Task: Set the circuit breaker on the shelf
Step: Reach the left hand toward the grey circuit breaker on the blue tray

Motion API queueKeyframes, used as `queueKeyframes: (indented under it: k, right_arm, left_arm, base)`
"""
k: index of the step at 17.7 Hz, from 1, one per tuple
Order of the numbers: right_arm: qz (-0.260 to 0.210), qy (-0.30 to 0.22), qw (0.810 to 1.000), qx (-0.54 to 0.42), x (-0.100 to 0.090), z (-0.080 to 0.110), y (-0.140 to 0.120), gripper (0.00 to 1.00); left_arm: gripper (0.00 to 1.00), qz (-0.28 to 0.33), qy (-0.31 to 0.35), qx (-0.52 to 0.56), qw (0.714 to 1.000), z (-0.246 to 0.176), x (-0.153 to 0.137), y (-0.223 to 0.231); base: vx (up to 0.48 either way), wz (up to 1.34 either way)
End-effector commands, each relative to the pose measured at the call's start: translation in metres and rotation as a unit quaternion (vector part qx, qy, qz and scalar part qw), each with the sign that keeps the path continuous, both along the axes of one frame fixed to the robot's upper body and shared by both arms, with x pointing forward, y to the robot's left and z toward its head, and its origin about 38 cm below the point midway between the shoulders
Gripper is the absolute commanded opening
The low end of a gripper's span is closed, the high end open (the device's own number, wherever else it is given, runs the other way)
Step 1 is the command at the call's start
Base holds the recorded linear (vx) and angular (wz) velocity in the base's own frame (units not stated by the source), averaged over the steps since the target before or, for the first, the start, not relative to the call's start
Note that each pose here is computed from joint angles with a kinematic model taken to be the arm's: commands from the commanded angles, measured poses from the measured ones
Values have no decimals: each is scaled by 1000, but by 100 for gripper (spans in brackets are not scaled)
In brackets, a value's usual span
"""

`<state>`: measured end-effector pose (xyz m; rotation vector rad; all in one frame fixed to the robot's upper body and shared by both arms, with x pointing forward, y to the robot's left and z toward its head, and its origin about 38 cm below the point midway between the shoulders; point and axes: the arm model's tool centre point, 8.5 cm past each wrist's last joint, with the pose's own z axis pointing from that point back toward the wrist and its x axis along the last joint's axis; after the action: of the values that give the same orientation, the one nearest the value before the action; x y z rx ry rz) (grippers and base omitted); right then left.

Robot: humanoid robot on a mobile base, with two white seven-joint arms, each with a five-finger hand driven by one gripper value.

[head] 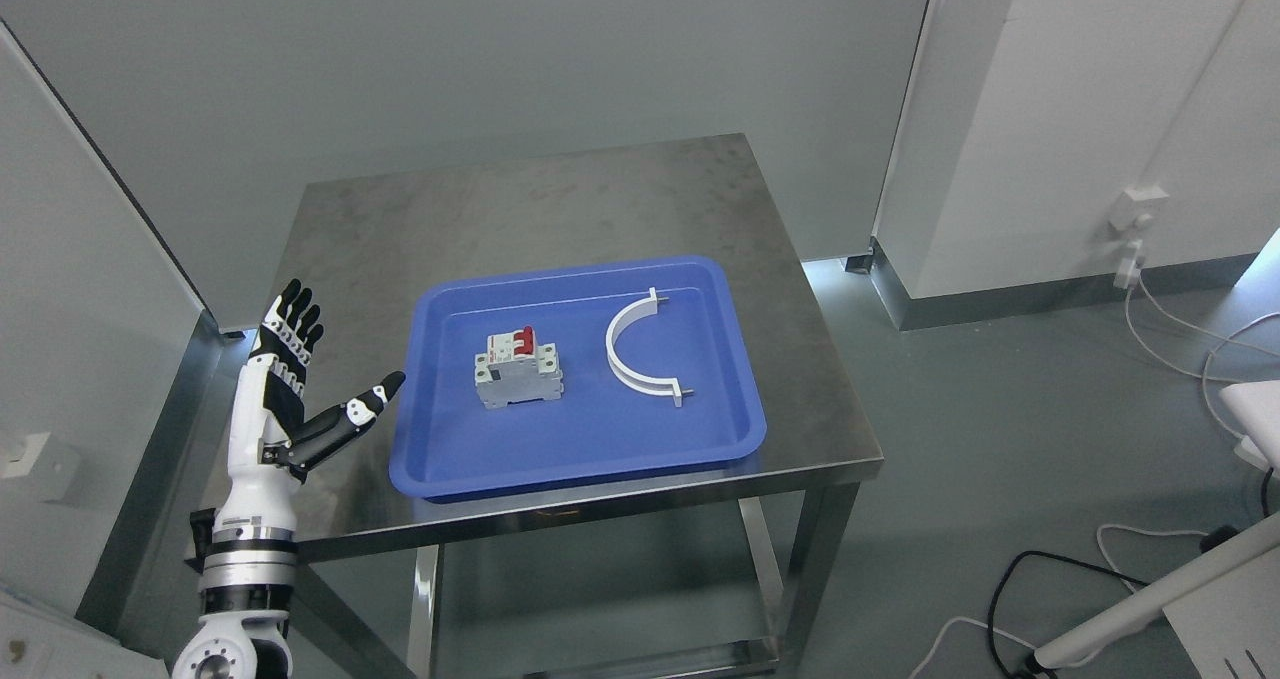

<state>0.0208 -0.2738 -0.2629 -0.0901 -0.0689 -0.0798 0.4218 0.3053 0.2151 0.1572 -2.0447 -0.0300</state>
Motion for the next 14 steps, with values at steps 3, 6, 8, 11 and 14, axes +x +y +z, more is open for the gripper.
queueKeyframes:
  k: [3, 6, 8, 11, 14]
  right_arm:
    - [0, 0, 1000, -9, -1, 1, -11, 100]
    - [0, 0, 1000, -9, 0, 1, -11, 100]
    - [0, 0, 1000, -9, 0, 1, -11, 100]
    - [0, 0, 1000, -9, 0, 1, -11, 100]
    - [0, 0, 1000, -9, 0, 1, -11, 100]
  left_arm:
    - [100, -20, -13, 18, 1000, 11, -2, -13]
    - [100, -9, -1, 89, 996, 20, -4, 27]
    - [100, -10, 11, 131, 991, 25, -10, 52]
    - [100, -47, 49, 191, 979, 18, -21, 69]
    - [100, -121, 74, 231, 963, 12, -17, 54]
  base:
    - [61, -75]
    - [73, -103]
    - [67, -73]
    - [69, -47]
    - [42, -42]
